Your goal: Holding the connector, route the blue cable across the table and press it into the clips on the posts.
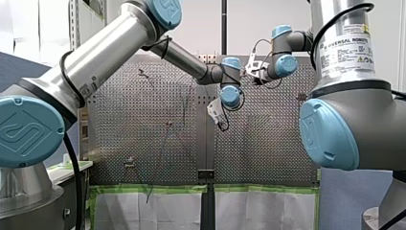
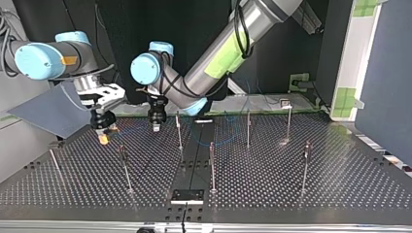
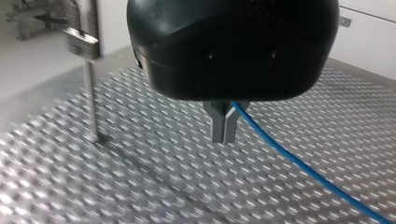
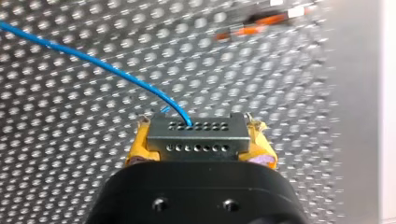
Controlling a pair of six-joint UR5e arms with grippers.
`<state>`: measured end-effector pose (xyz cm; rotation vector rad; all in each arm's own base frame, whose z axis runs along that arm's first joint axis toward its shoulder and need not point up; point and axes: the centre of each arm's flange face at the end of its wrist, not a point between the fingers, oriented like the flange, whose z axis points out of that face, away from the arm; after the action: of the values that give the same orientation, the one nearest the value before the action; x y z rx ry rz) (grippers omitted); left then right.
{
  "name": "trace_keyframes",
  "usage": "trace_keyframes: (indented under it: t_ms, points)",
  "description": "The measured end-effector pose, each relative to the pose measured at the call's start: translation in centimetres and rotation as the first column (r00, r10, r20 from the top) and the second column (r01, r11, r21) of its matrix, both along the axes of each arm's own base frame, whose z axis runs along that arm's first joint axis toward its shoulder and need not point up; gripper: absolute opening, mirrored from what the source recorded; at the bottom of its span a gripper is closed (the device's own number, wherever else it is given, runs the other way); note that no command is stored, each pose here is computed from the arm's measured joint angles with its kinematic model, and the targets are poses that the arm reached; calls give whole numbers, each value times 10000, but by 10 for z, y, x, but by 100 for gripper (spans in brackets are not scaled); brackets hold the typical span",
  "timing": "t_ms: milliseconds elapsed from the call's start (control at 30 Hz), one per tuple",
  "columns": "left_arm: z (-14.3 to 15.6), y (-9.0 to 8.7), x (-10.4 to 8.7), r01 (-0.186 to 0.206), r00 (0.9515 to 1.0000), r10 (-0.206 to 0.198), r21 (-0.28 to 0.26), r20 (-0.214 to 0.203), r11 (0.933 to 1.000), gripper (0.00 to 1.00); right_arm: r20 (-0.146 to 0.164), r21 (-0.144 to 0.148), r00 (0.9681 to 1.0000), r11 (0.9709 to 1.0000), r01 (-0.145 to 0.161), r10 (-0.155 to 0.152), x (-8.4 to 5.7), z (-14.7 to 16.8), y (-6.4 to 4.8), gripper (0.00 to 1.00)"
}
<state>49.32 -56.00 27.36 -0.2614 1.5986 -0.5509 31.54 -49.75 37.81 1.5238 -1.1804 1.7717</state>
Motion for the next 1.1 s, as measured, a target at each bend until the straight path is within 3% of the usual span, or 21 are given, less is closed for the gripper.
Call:
trace_keyframes:
  t_ms: [333,567,800,1100]
  points:
    - [81,7,-17,157,9963,-123,-397,850,9991,2,295,-46,9995,9999,114,-112,-13,36,16,0]
    - [130,10,-23,668,9842,-518,-841,1695,9942,2,399,-52,9987,9995,311,-309,-23,42,14,0]
    - [130,10,-17,1185,9791,-1053,-672,1741,9907,2,421,57,9985,9993,357,-359,-32,36,1,0]
    - [108,20,8,1349,9810,-1293,-292,1448,9904,2,840,30,9962,9997,-222,218,-38,47,-16,0]
